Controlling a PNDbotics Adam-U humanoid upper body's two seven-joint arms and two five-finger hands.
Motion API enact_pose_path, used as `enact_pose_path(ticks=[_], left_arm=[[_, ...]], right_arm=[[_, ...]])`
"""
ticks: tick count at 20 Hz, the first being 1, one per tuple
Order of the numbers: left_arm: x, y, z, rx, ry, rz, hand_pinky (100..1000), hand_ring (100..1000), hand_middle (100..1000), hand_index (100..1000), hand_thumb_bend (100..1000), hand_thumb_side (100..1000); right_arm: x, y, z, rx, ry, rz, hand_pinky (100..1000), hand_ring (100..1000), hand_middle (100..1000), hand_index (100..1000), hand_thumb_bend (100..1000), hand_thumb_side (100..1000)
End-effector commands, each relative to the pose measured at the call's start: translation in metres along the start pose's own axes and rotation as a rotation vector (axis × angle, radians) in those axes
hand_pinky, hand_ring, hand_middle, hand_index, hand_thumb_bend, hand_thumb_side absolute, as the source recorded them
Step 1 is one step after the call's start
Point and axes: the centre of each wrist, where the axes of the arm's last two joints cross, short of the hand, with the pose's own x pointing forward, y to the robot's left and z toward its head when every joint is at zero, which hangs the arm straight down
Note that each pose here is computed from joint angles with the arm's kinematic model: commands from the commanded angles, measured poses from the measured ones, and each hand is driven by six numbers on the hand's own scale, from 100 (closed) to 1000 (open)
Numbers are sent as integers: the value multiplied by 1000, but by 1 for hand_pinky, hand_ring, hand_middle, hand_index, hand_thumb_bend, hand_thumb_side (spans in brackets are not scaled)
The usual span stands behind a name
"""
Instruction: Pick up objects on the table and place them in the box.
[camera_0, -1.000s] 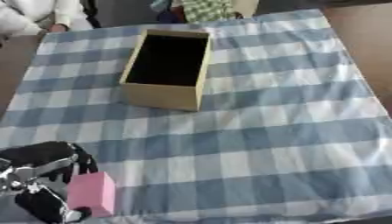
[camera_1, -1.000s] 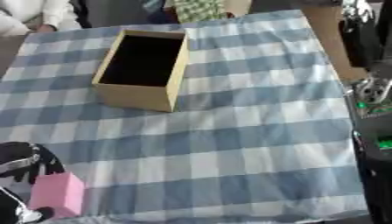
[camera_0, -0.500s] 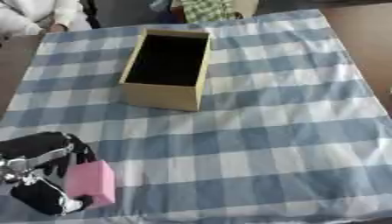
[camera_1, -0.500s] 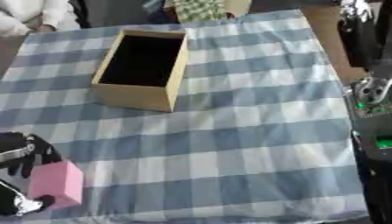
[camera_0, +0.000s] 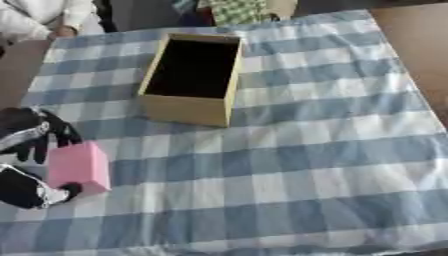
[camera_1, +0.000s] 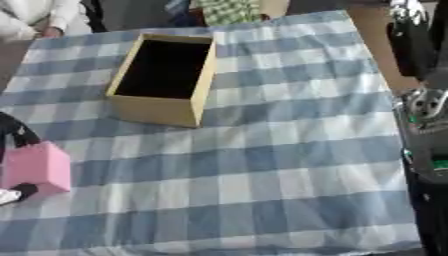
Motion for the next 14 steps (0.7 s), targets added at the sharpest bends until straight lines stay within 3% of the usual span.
enact_pose_path(ticks=[1, 7, 14], left_arm=[[-3, 24, 15, 71, 24, -45, 469, 496, 548, 695, 186, 209], [3, 51, 19, 160, 35, -68, 469, 499, 559, 713, 129, 146], [3, 80, 2, 267, 27, -90, 450, 487, 553, 716, 100, 107]], right_arm=[[5, -5, -10, -7, -43, 0, 853, 665, 660, 741, 100, 900], [6, -5, -14, -6, -63, -7, 852, 665, 661, 741, 100, 902], [9, -3, -19, -9, -82, -22, 852, 665, 660, 741, 100, 902]])
